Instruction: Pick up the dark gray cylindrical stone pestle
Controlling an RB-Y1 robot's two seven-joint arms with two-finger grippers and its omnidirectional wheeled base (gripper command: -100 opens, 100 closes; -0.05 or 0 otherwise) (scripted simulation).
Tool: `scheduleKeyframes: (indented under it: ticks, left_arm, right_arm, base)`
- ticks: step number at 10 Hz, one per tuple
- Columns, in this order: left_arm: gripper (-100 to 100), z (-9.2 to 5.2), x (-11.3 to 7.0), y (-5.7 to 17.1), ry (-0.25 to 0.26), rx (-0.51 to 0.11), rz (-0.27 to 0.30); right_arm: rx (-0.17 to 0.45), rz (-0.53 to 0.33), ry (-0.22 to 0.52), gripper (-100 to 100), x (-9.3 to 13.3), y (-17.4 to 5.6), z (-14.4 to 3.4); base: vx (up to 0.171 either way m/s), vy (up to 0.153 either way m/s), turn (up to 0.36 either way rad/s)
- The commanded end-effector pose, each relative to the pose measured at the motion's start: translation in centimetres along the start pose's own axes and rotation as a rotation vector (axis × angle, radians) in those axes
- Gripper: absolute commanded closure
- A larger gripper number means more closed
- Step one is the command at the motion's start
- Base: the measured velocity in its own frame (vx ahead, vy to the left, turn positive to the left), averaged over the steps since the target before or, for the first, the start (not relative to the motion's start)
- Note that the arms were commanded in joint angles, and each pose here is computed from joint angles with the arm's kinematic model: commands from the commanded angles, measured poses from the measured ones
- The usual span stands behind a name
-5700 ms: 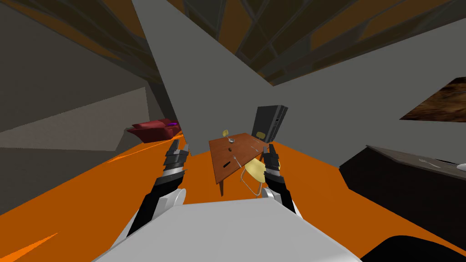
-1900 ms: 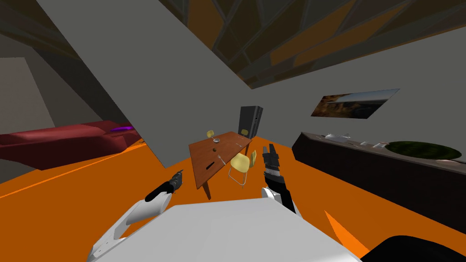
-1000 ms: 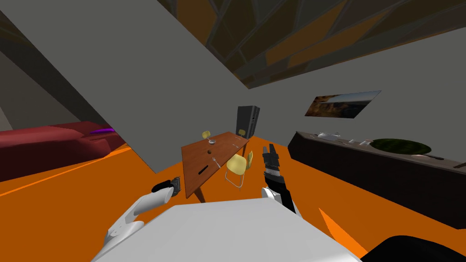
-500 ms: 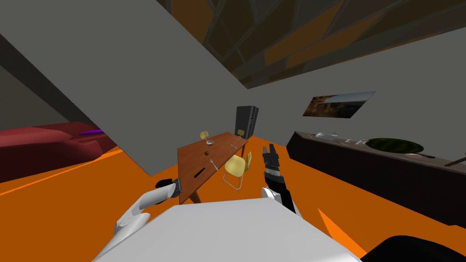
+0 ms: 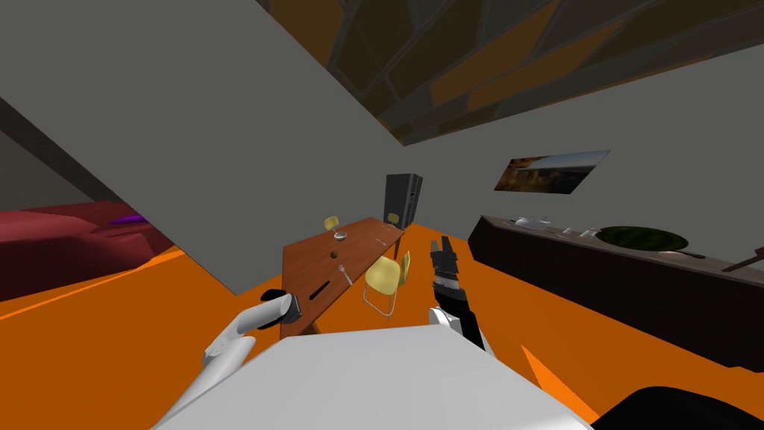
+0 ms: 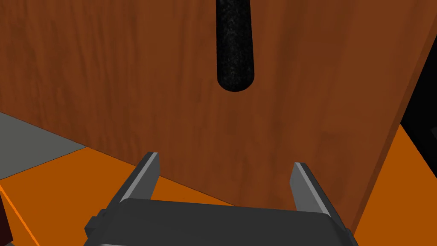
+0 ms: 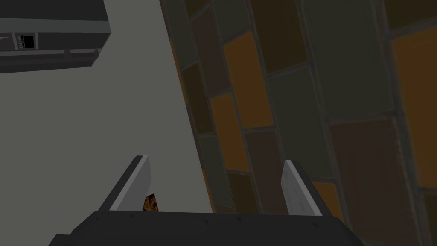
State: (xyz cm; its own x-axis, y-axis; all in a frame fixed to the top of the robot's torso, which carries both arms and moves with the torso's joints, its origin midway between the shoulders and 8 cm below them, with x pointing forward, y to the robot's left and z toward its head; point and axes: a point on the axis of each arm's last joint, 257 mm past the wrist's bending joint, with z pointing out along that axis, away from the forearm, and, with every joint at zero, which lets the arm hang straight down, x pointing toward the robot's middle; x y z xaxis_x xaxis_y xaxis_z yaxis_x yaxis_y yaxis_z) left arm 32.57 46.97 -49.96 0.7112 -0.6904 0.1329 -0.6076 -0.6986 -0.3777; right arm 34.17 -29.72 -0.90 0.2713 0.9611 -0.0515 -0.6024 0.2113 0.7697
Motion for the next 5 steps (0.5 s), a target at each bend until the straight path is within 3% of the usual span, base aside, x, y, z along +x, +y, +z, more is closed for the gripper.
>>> scheduleKeyframes:
  ticks: [1, 5]
  left_arm:
    - [-100, 0.22, 0.44, 0.69, -0.005, -0.051, -0.048]
    - [-100, 0.26, 1.15, 1.63, -0.014, -0.135, -0.118]
  right_arm:
    - [0.0, 0.0, 0.0, 0, 0.0, 0.0, 0.0]
    - [0.0, 0.0, 0.0, 0, 0.0, 0.0, 0.0]
  base:
    - [0.085, -0.057, -0.039]
    - [0.077, -0.044, -0.025]
